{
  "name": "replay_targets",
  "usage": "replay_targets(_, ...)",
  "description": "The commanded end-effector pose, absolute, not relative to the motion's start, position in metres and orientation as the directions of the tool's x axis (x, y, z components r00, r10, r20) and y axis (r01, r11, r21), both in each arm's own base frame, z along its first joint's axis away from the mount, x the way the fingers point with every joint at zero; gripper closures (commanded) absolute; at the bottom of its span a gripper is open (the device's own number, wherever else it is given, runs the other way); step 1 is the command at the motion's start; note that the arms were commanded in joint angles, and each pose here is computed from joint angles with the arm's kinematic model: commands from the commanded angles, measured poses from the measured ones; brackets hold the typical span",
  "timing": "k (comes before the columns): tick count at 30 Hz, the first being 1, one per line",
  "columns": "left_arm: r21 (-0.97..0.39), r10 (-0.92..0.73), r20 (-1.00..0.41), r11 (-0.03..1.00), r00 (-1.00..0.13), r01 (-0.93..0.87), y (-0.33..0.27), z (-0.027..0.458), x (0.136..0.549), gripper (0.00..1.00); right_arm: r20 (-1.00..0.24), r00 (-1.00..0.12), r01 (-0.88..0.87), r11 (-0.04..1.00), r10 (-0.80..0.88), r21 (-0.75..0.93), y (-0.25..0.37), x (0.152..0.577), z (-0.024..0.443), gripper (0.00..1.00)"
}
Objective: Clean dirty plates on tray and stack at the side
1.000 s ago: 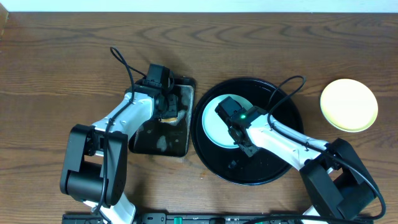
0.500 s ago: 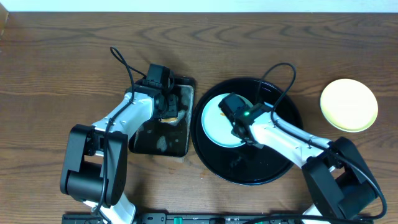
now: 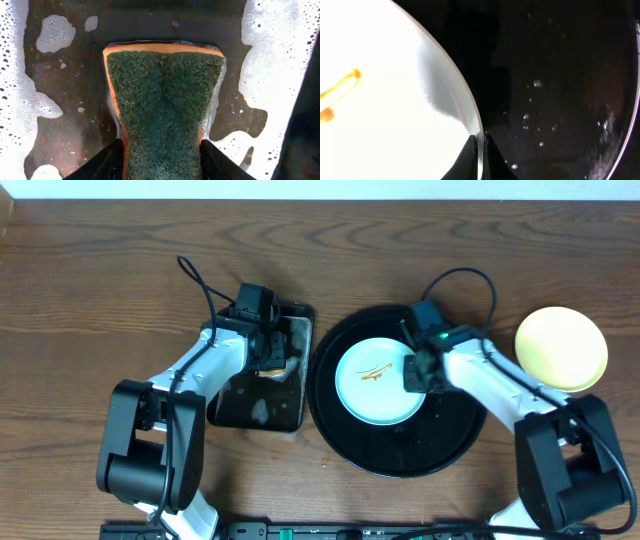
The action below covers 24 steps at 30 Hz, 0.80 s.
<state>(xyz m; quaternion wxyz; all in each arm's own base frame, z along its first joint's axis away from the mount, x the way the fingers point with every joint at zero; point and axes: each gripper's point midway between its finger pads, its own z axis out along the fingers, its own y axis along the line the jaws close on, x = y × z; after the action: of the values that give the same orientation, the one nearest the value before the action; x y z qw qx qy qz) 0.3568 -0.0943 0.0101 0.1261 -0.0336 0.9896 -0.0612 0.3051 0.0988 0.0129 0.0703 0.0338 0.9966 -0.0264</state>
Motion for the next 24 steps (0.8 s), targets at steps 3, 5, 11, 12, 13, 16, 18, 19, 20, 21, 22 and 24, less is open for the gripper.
replay_targets(3, -0.136, -0.092, -0.262, 0.989, -0.961, -0.057, -0.094, 0.018, 0.358, 0.51, -0.116, -0.991, -0.074, 0.996, -0.068, 0.046, 0.095, 0.31, 0.015, 0.99)
replay_targets(5, -0.136, -0.092, -0.262, 0.989, -0.961, -0.057, -0.094, 0.018, 0.358, 0.51, -0.12, -0.985, -0.129, 0.991, -0.124, 0.039, 0.092, 0.311, 0.015, 0.99)
replay_targets(11, -0.136, -0.091, -0.262, 0.989, -0.961, -0.057, -0.094, 0.018, 0.358, 0.51, -0.143, -0.952, -0.276, 0.961, -0.271, 0.02, 0.093, 0.315, 0.015, 0.99)
replay_targets(12, -0.136, -0.091, -0.262, 0.989, -0.961, -0.057, -0.094, 0.018, 0.358, 0.51, -0.147, -0.951, -0.276, 0.961, -0.27, 0.02, 0.093, 0.316, 0.016, 0.99)
replay_targets(13, -0.136, -0.091, -0.262, 0.989, -0.961, -0.057, -0.094, 0.018, 0.358, 0.51, -0.152, -0.951, -0.277, 0.961, -0.271, 0.021, 0.093, 0.317, 0.016, 0.99)
replay_targets(16, -0.136, -0.092, -0.262, 0.989, -0.961, -0.057, -0.094, 0.018, 0.358, 0.51, -0.166, -0.947, -0.287, 0.957, -0.276, 0.046, 0.099, 0.319, 0.016, 0.99)
replay_targets(18, -0.136, -0.092, -0.262, 0.989, -0.961, -0.057, -0.094, 0.018, 0.358, 0.51, -0.171, -0.946, -0.289, 0.955, -0.276, 0.058, 0.101, 0.32, 0.017, 0.99)
replay_targets(19, -0.136, -0.091, -0.262, 0.989, -0.961, -0.057, -0.094, 0.018, 0.358, 0.51, -0.172, -0.946, -0.289, 0.955, -0.276, 0.058, 0.101, 0.32, 0.017, 0.99)
replay_targets(20, -0.136, -0.092, -0.262, 0.989, -0.961, -0.057, -0.094, 0.018, 0.358, 0.51, -0.173, -0.946, -0.289, 0.955, -0.276, 0.058, 0.101, 0.32, 0.017, 0.99)
replay_targets(21, -0.136, -0.091, -0.262, 0.989, -0.961, -0.057, -0.094, 0.018, 0.358, 0.51, -0.172, -0.946, -0.289, 0.955, -0.276, 0.058, 0.101, 0.32, 0.017, 0.99)
replay_targets(22, -0.136, -0.091, -0.262, 0.989, -0.961, -0.057, -0.094, 0.018, 0.358, 0.51, -0.172, -0.946, -0.289, 0.955, -0.276, 0.058, 0.101, 0.32, 0.017, 0.99)
replay_targets(24, -0.136, -0.091, -0.262, 0.989, -0.961, -0.057, -0.094, 0.018, 0.358, 0.51, -0.171, -0.946, -0.289, 0.955, -0.276, 0.058, 0.101, 0.32, 0.017, 0.99)
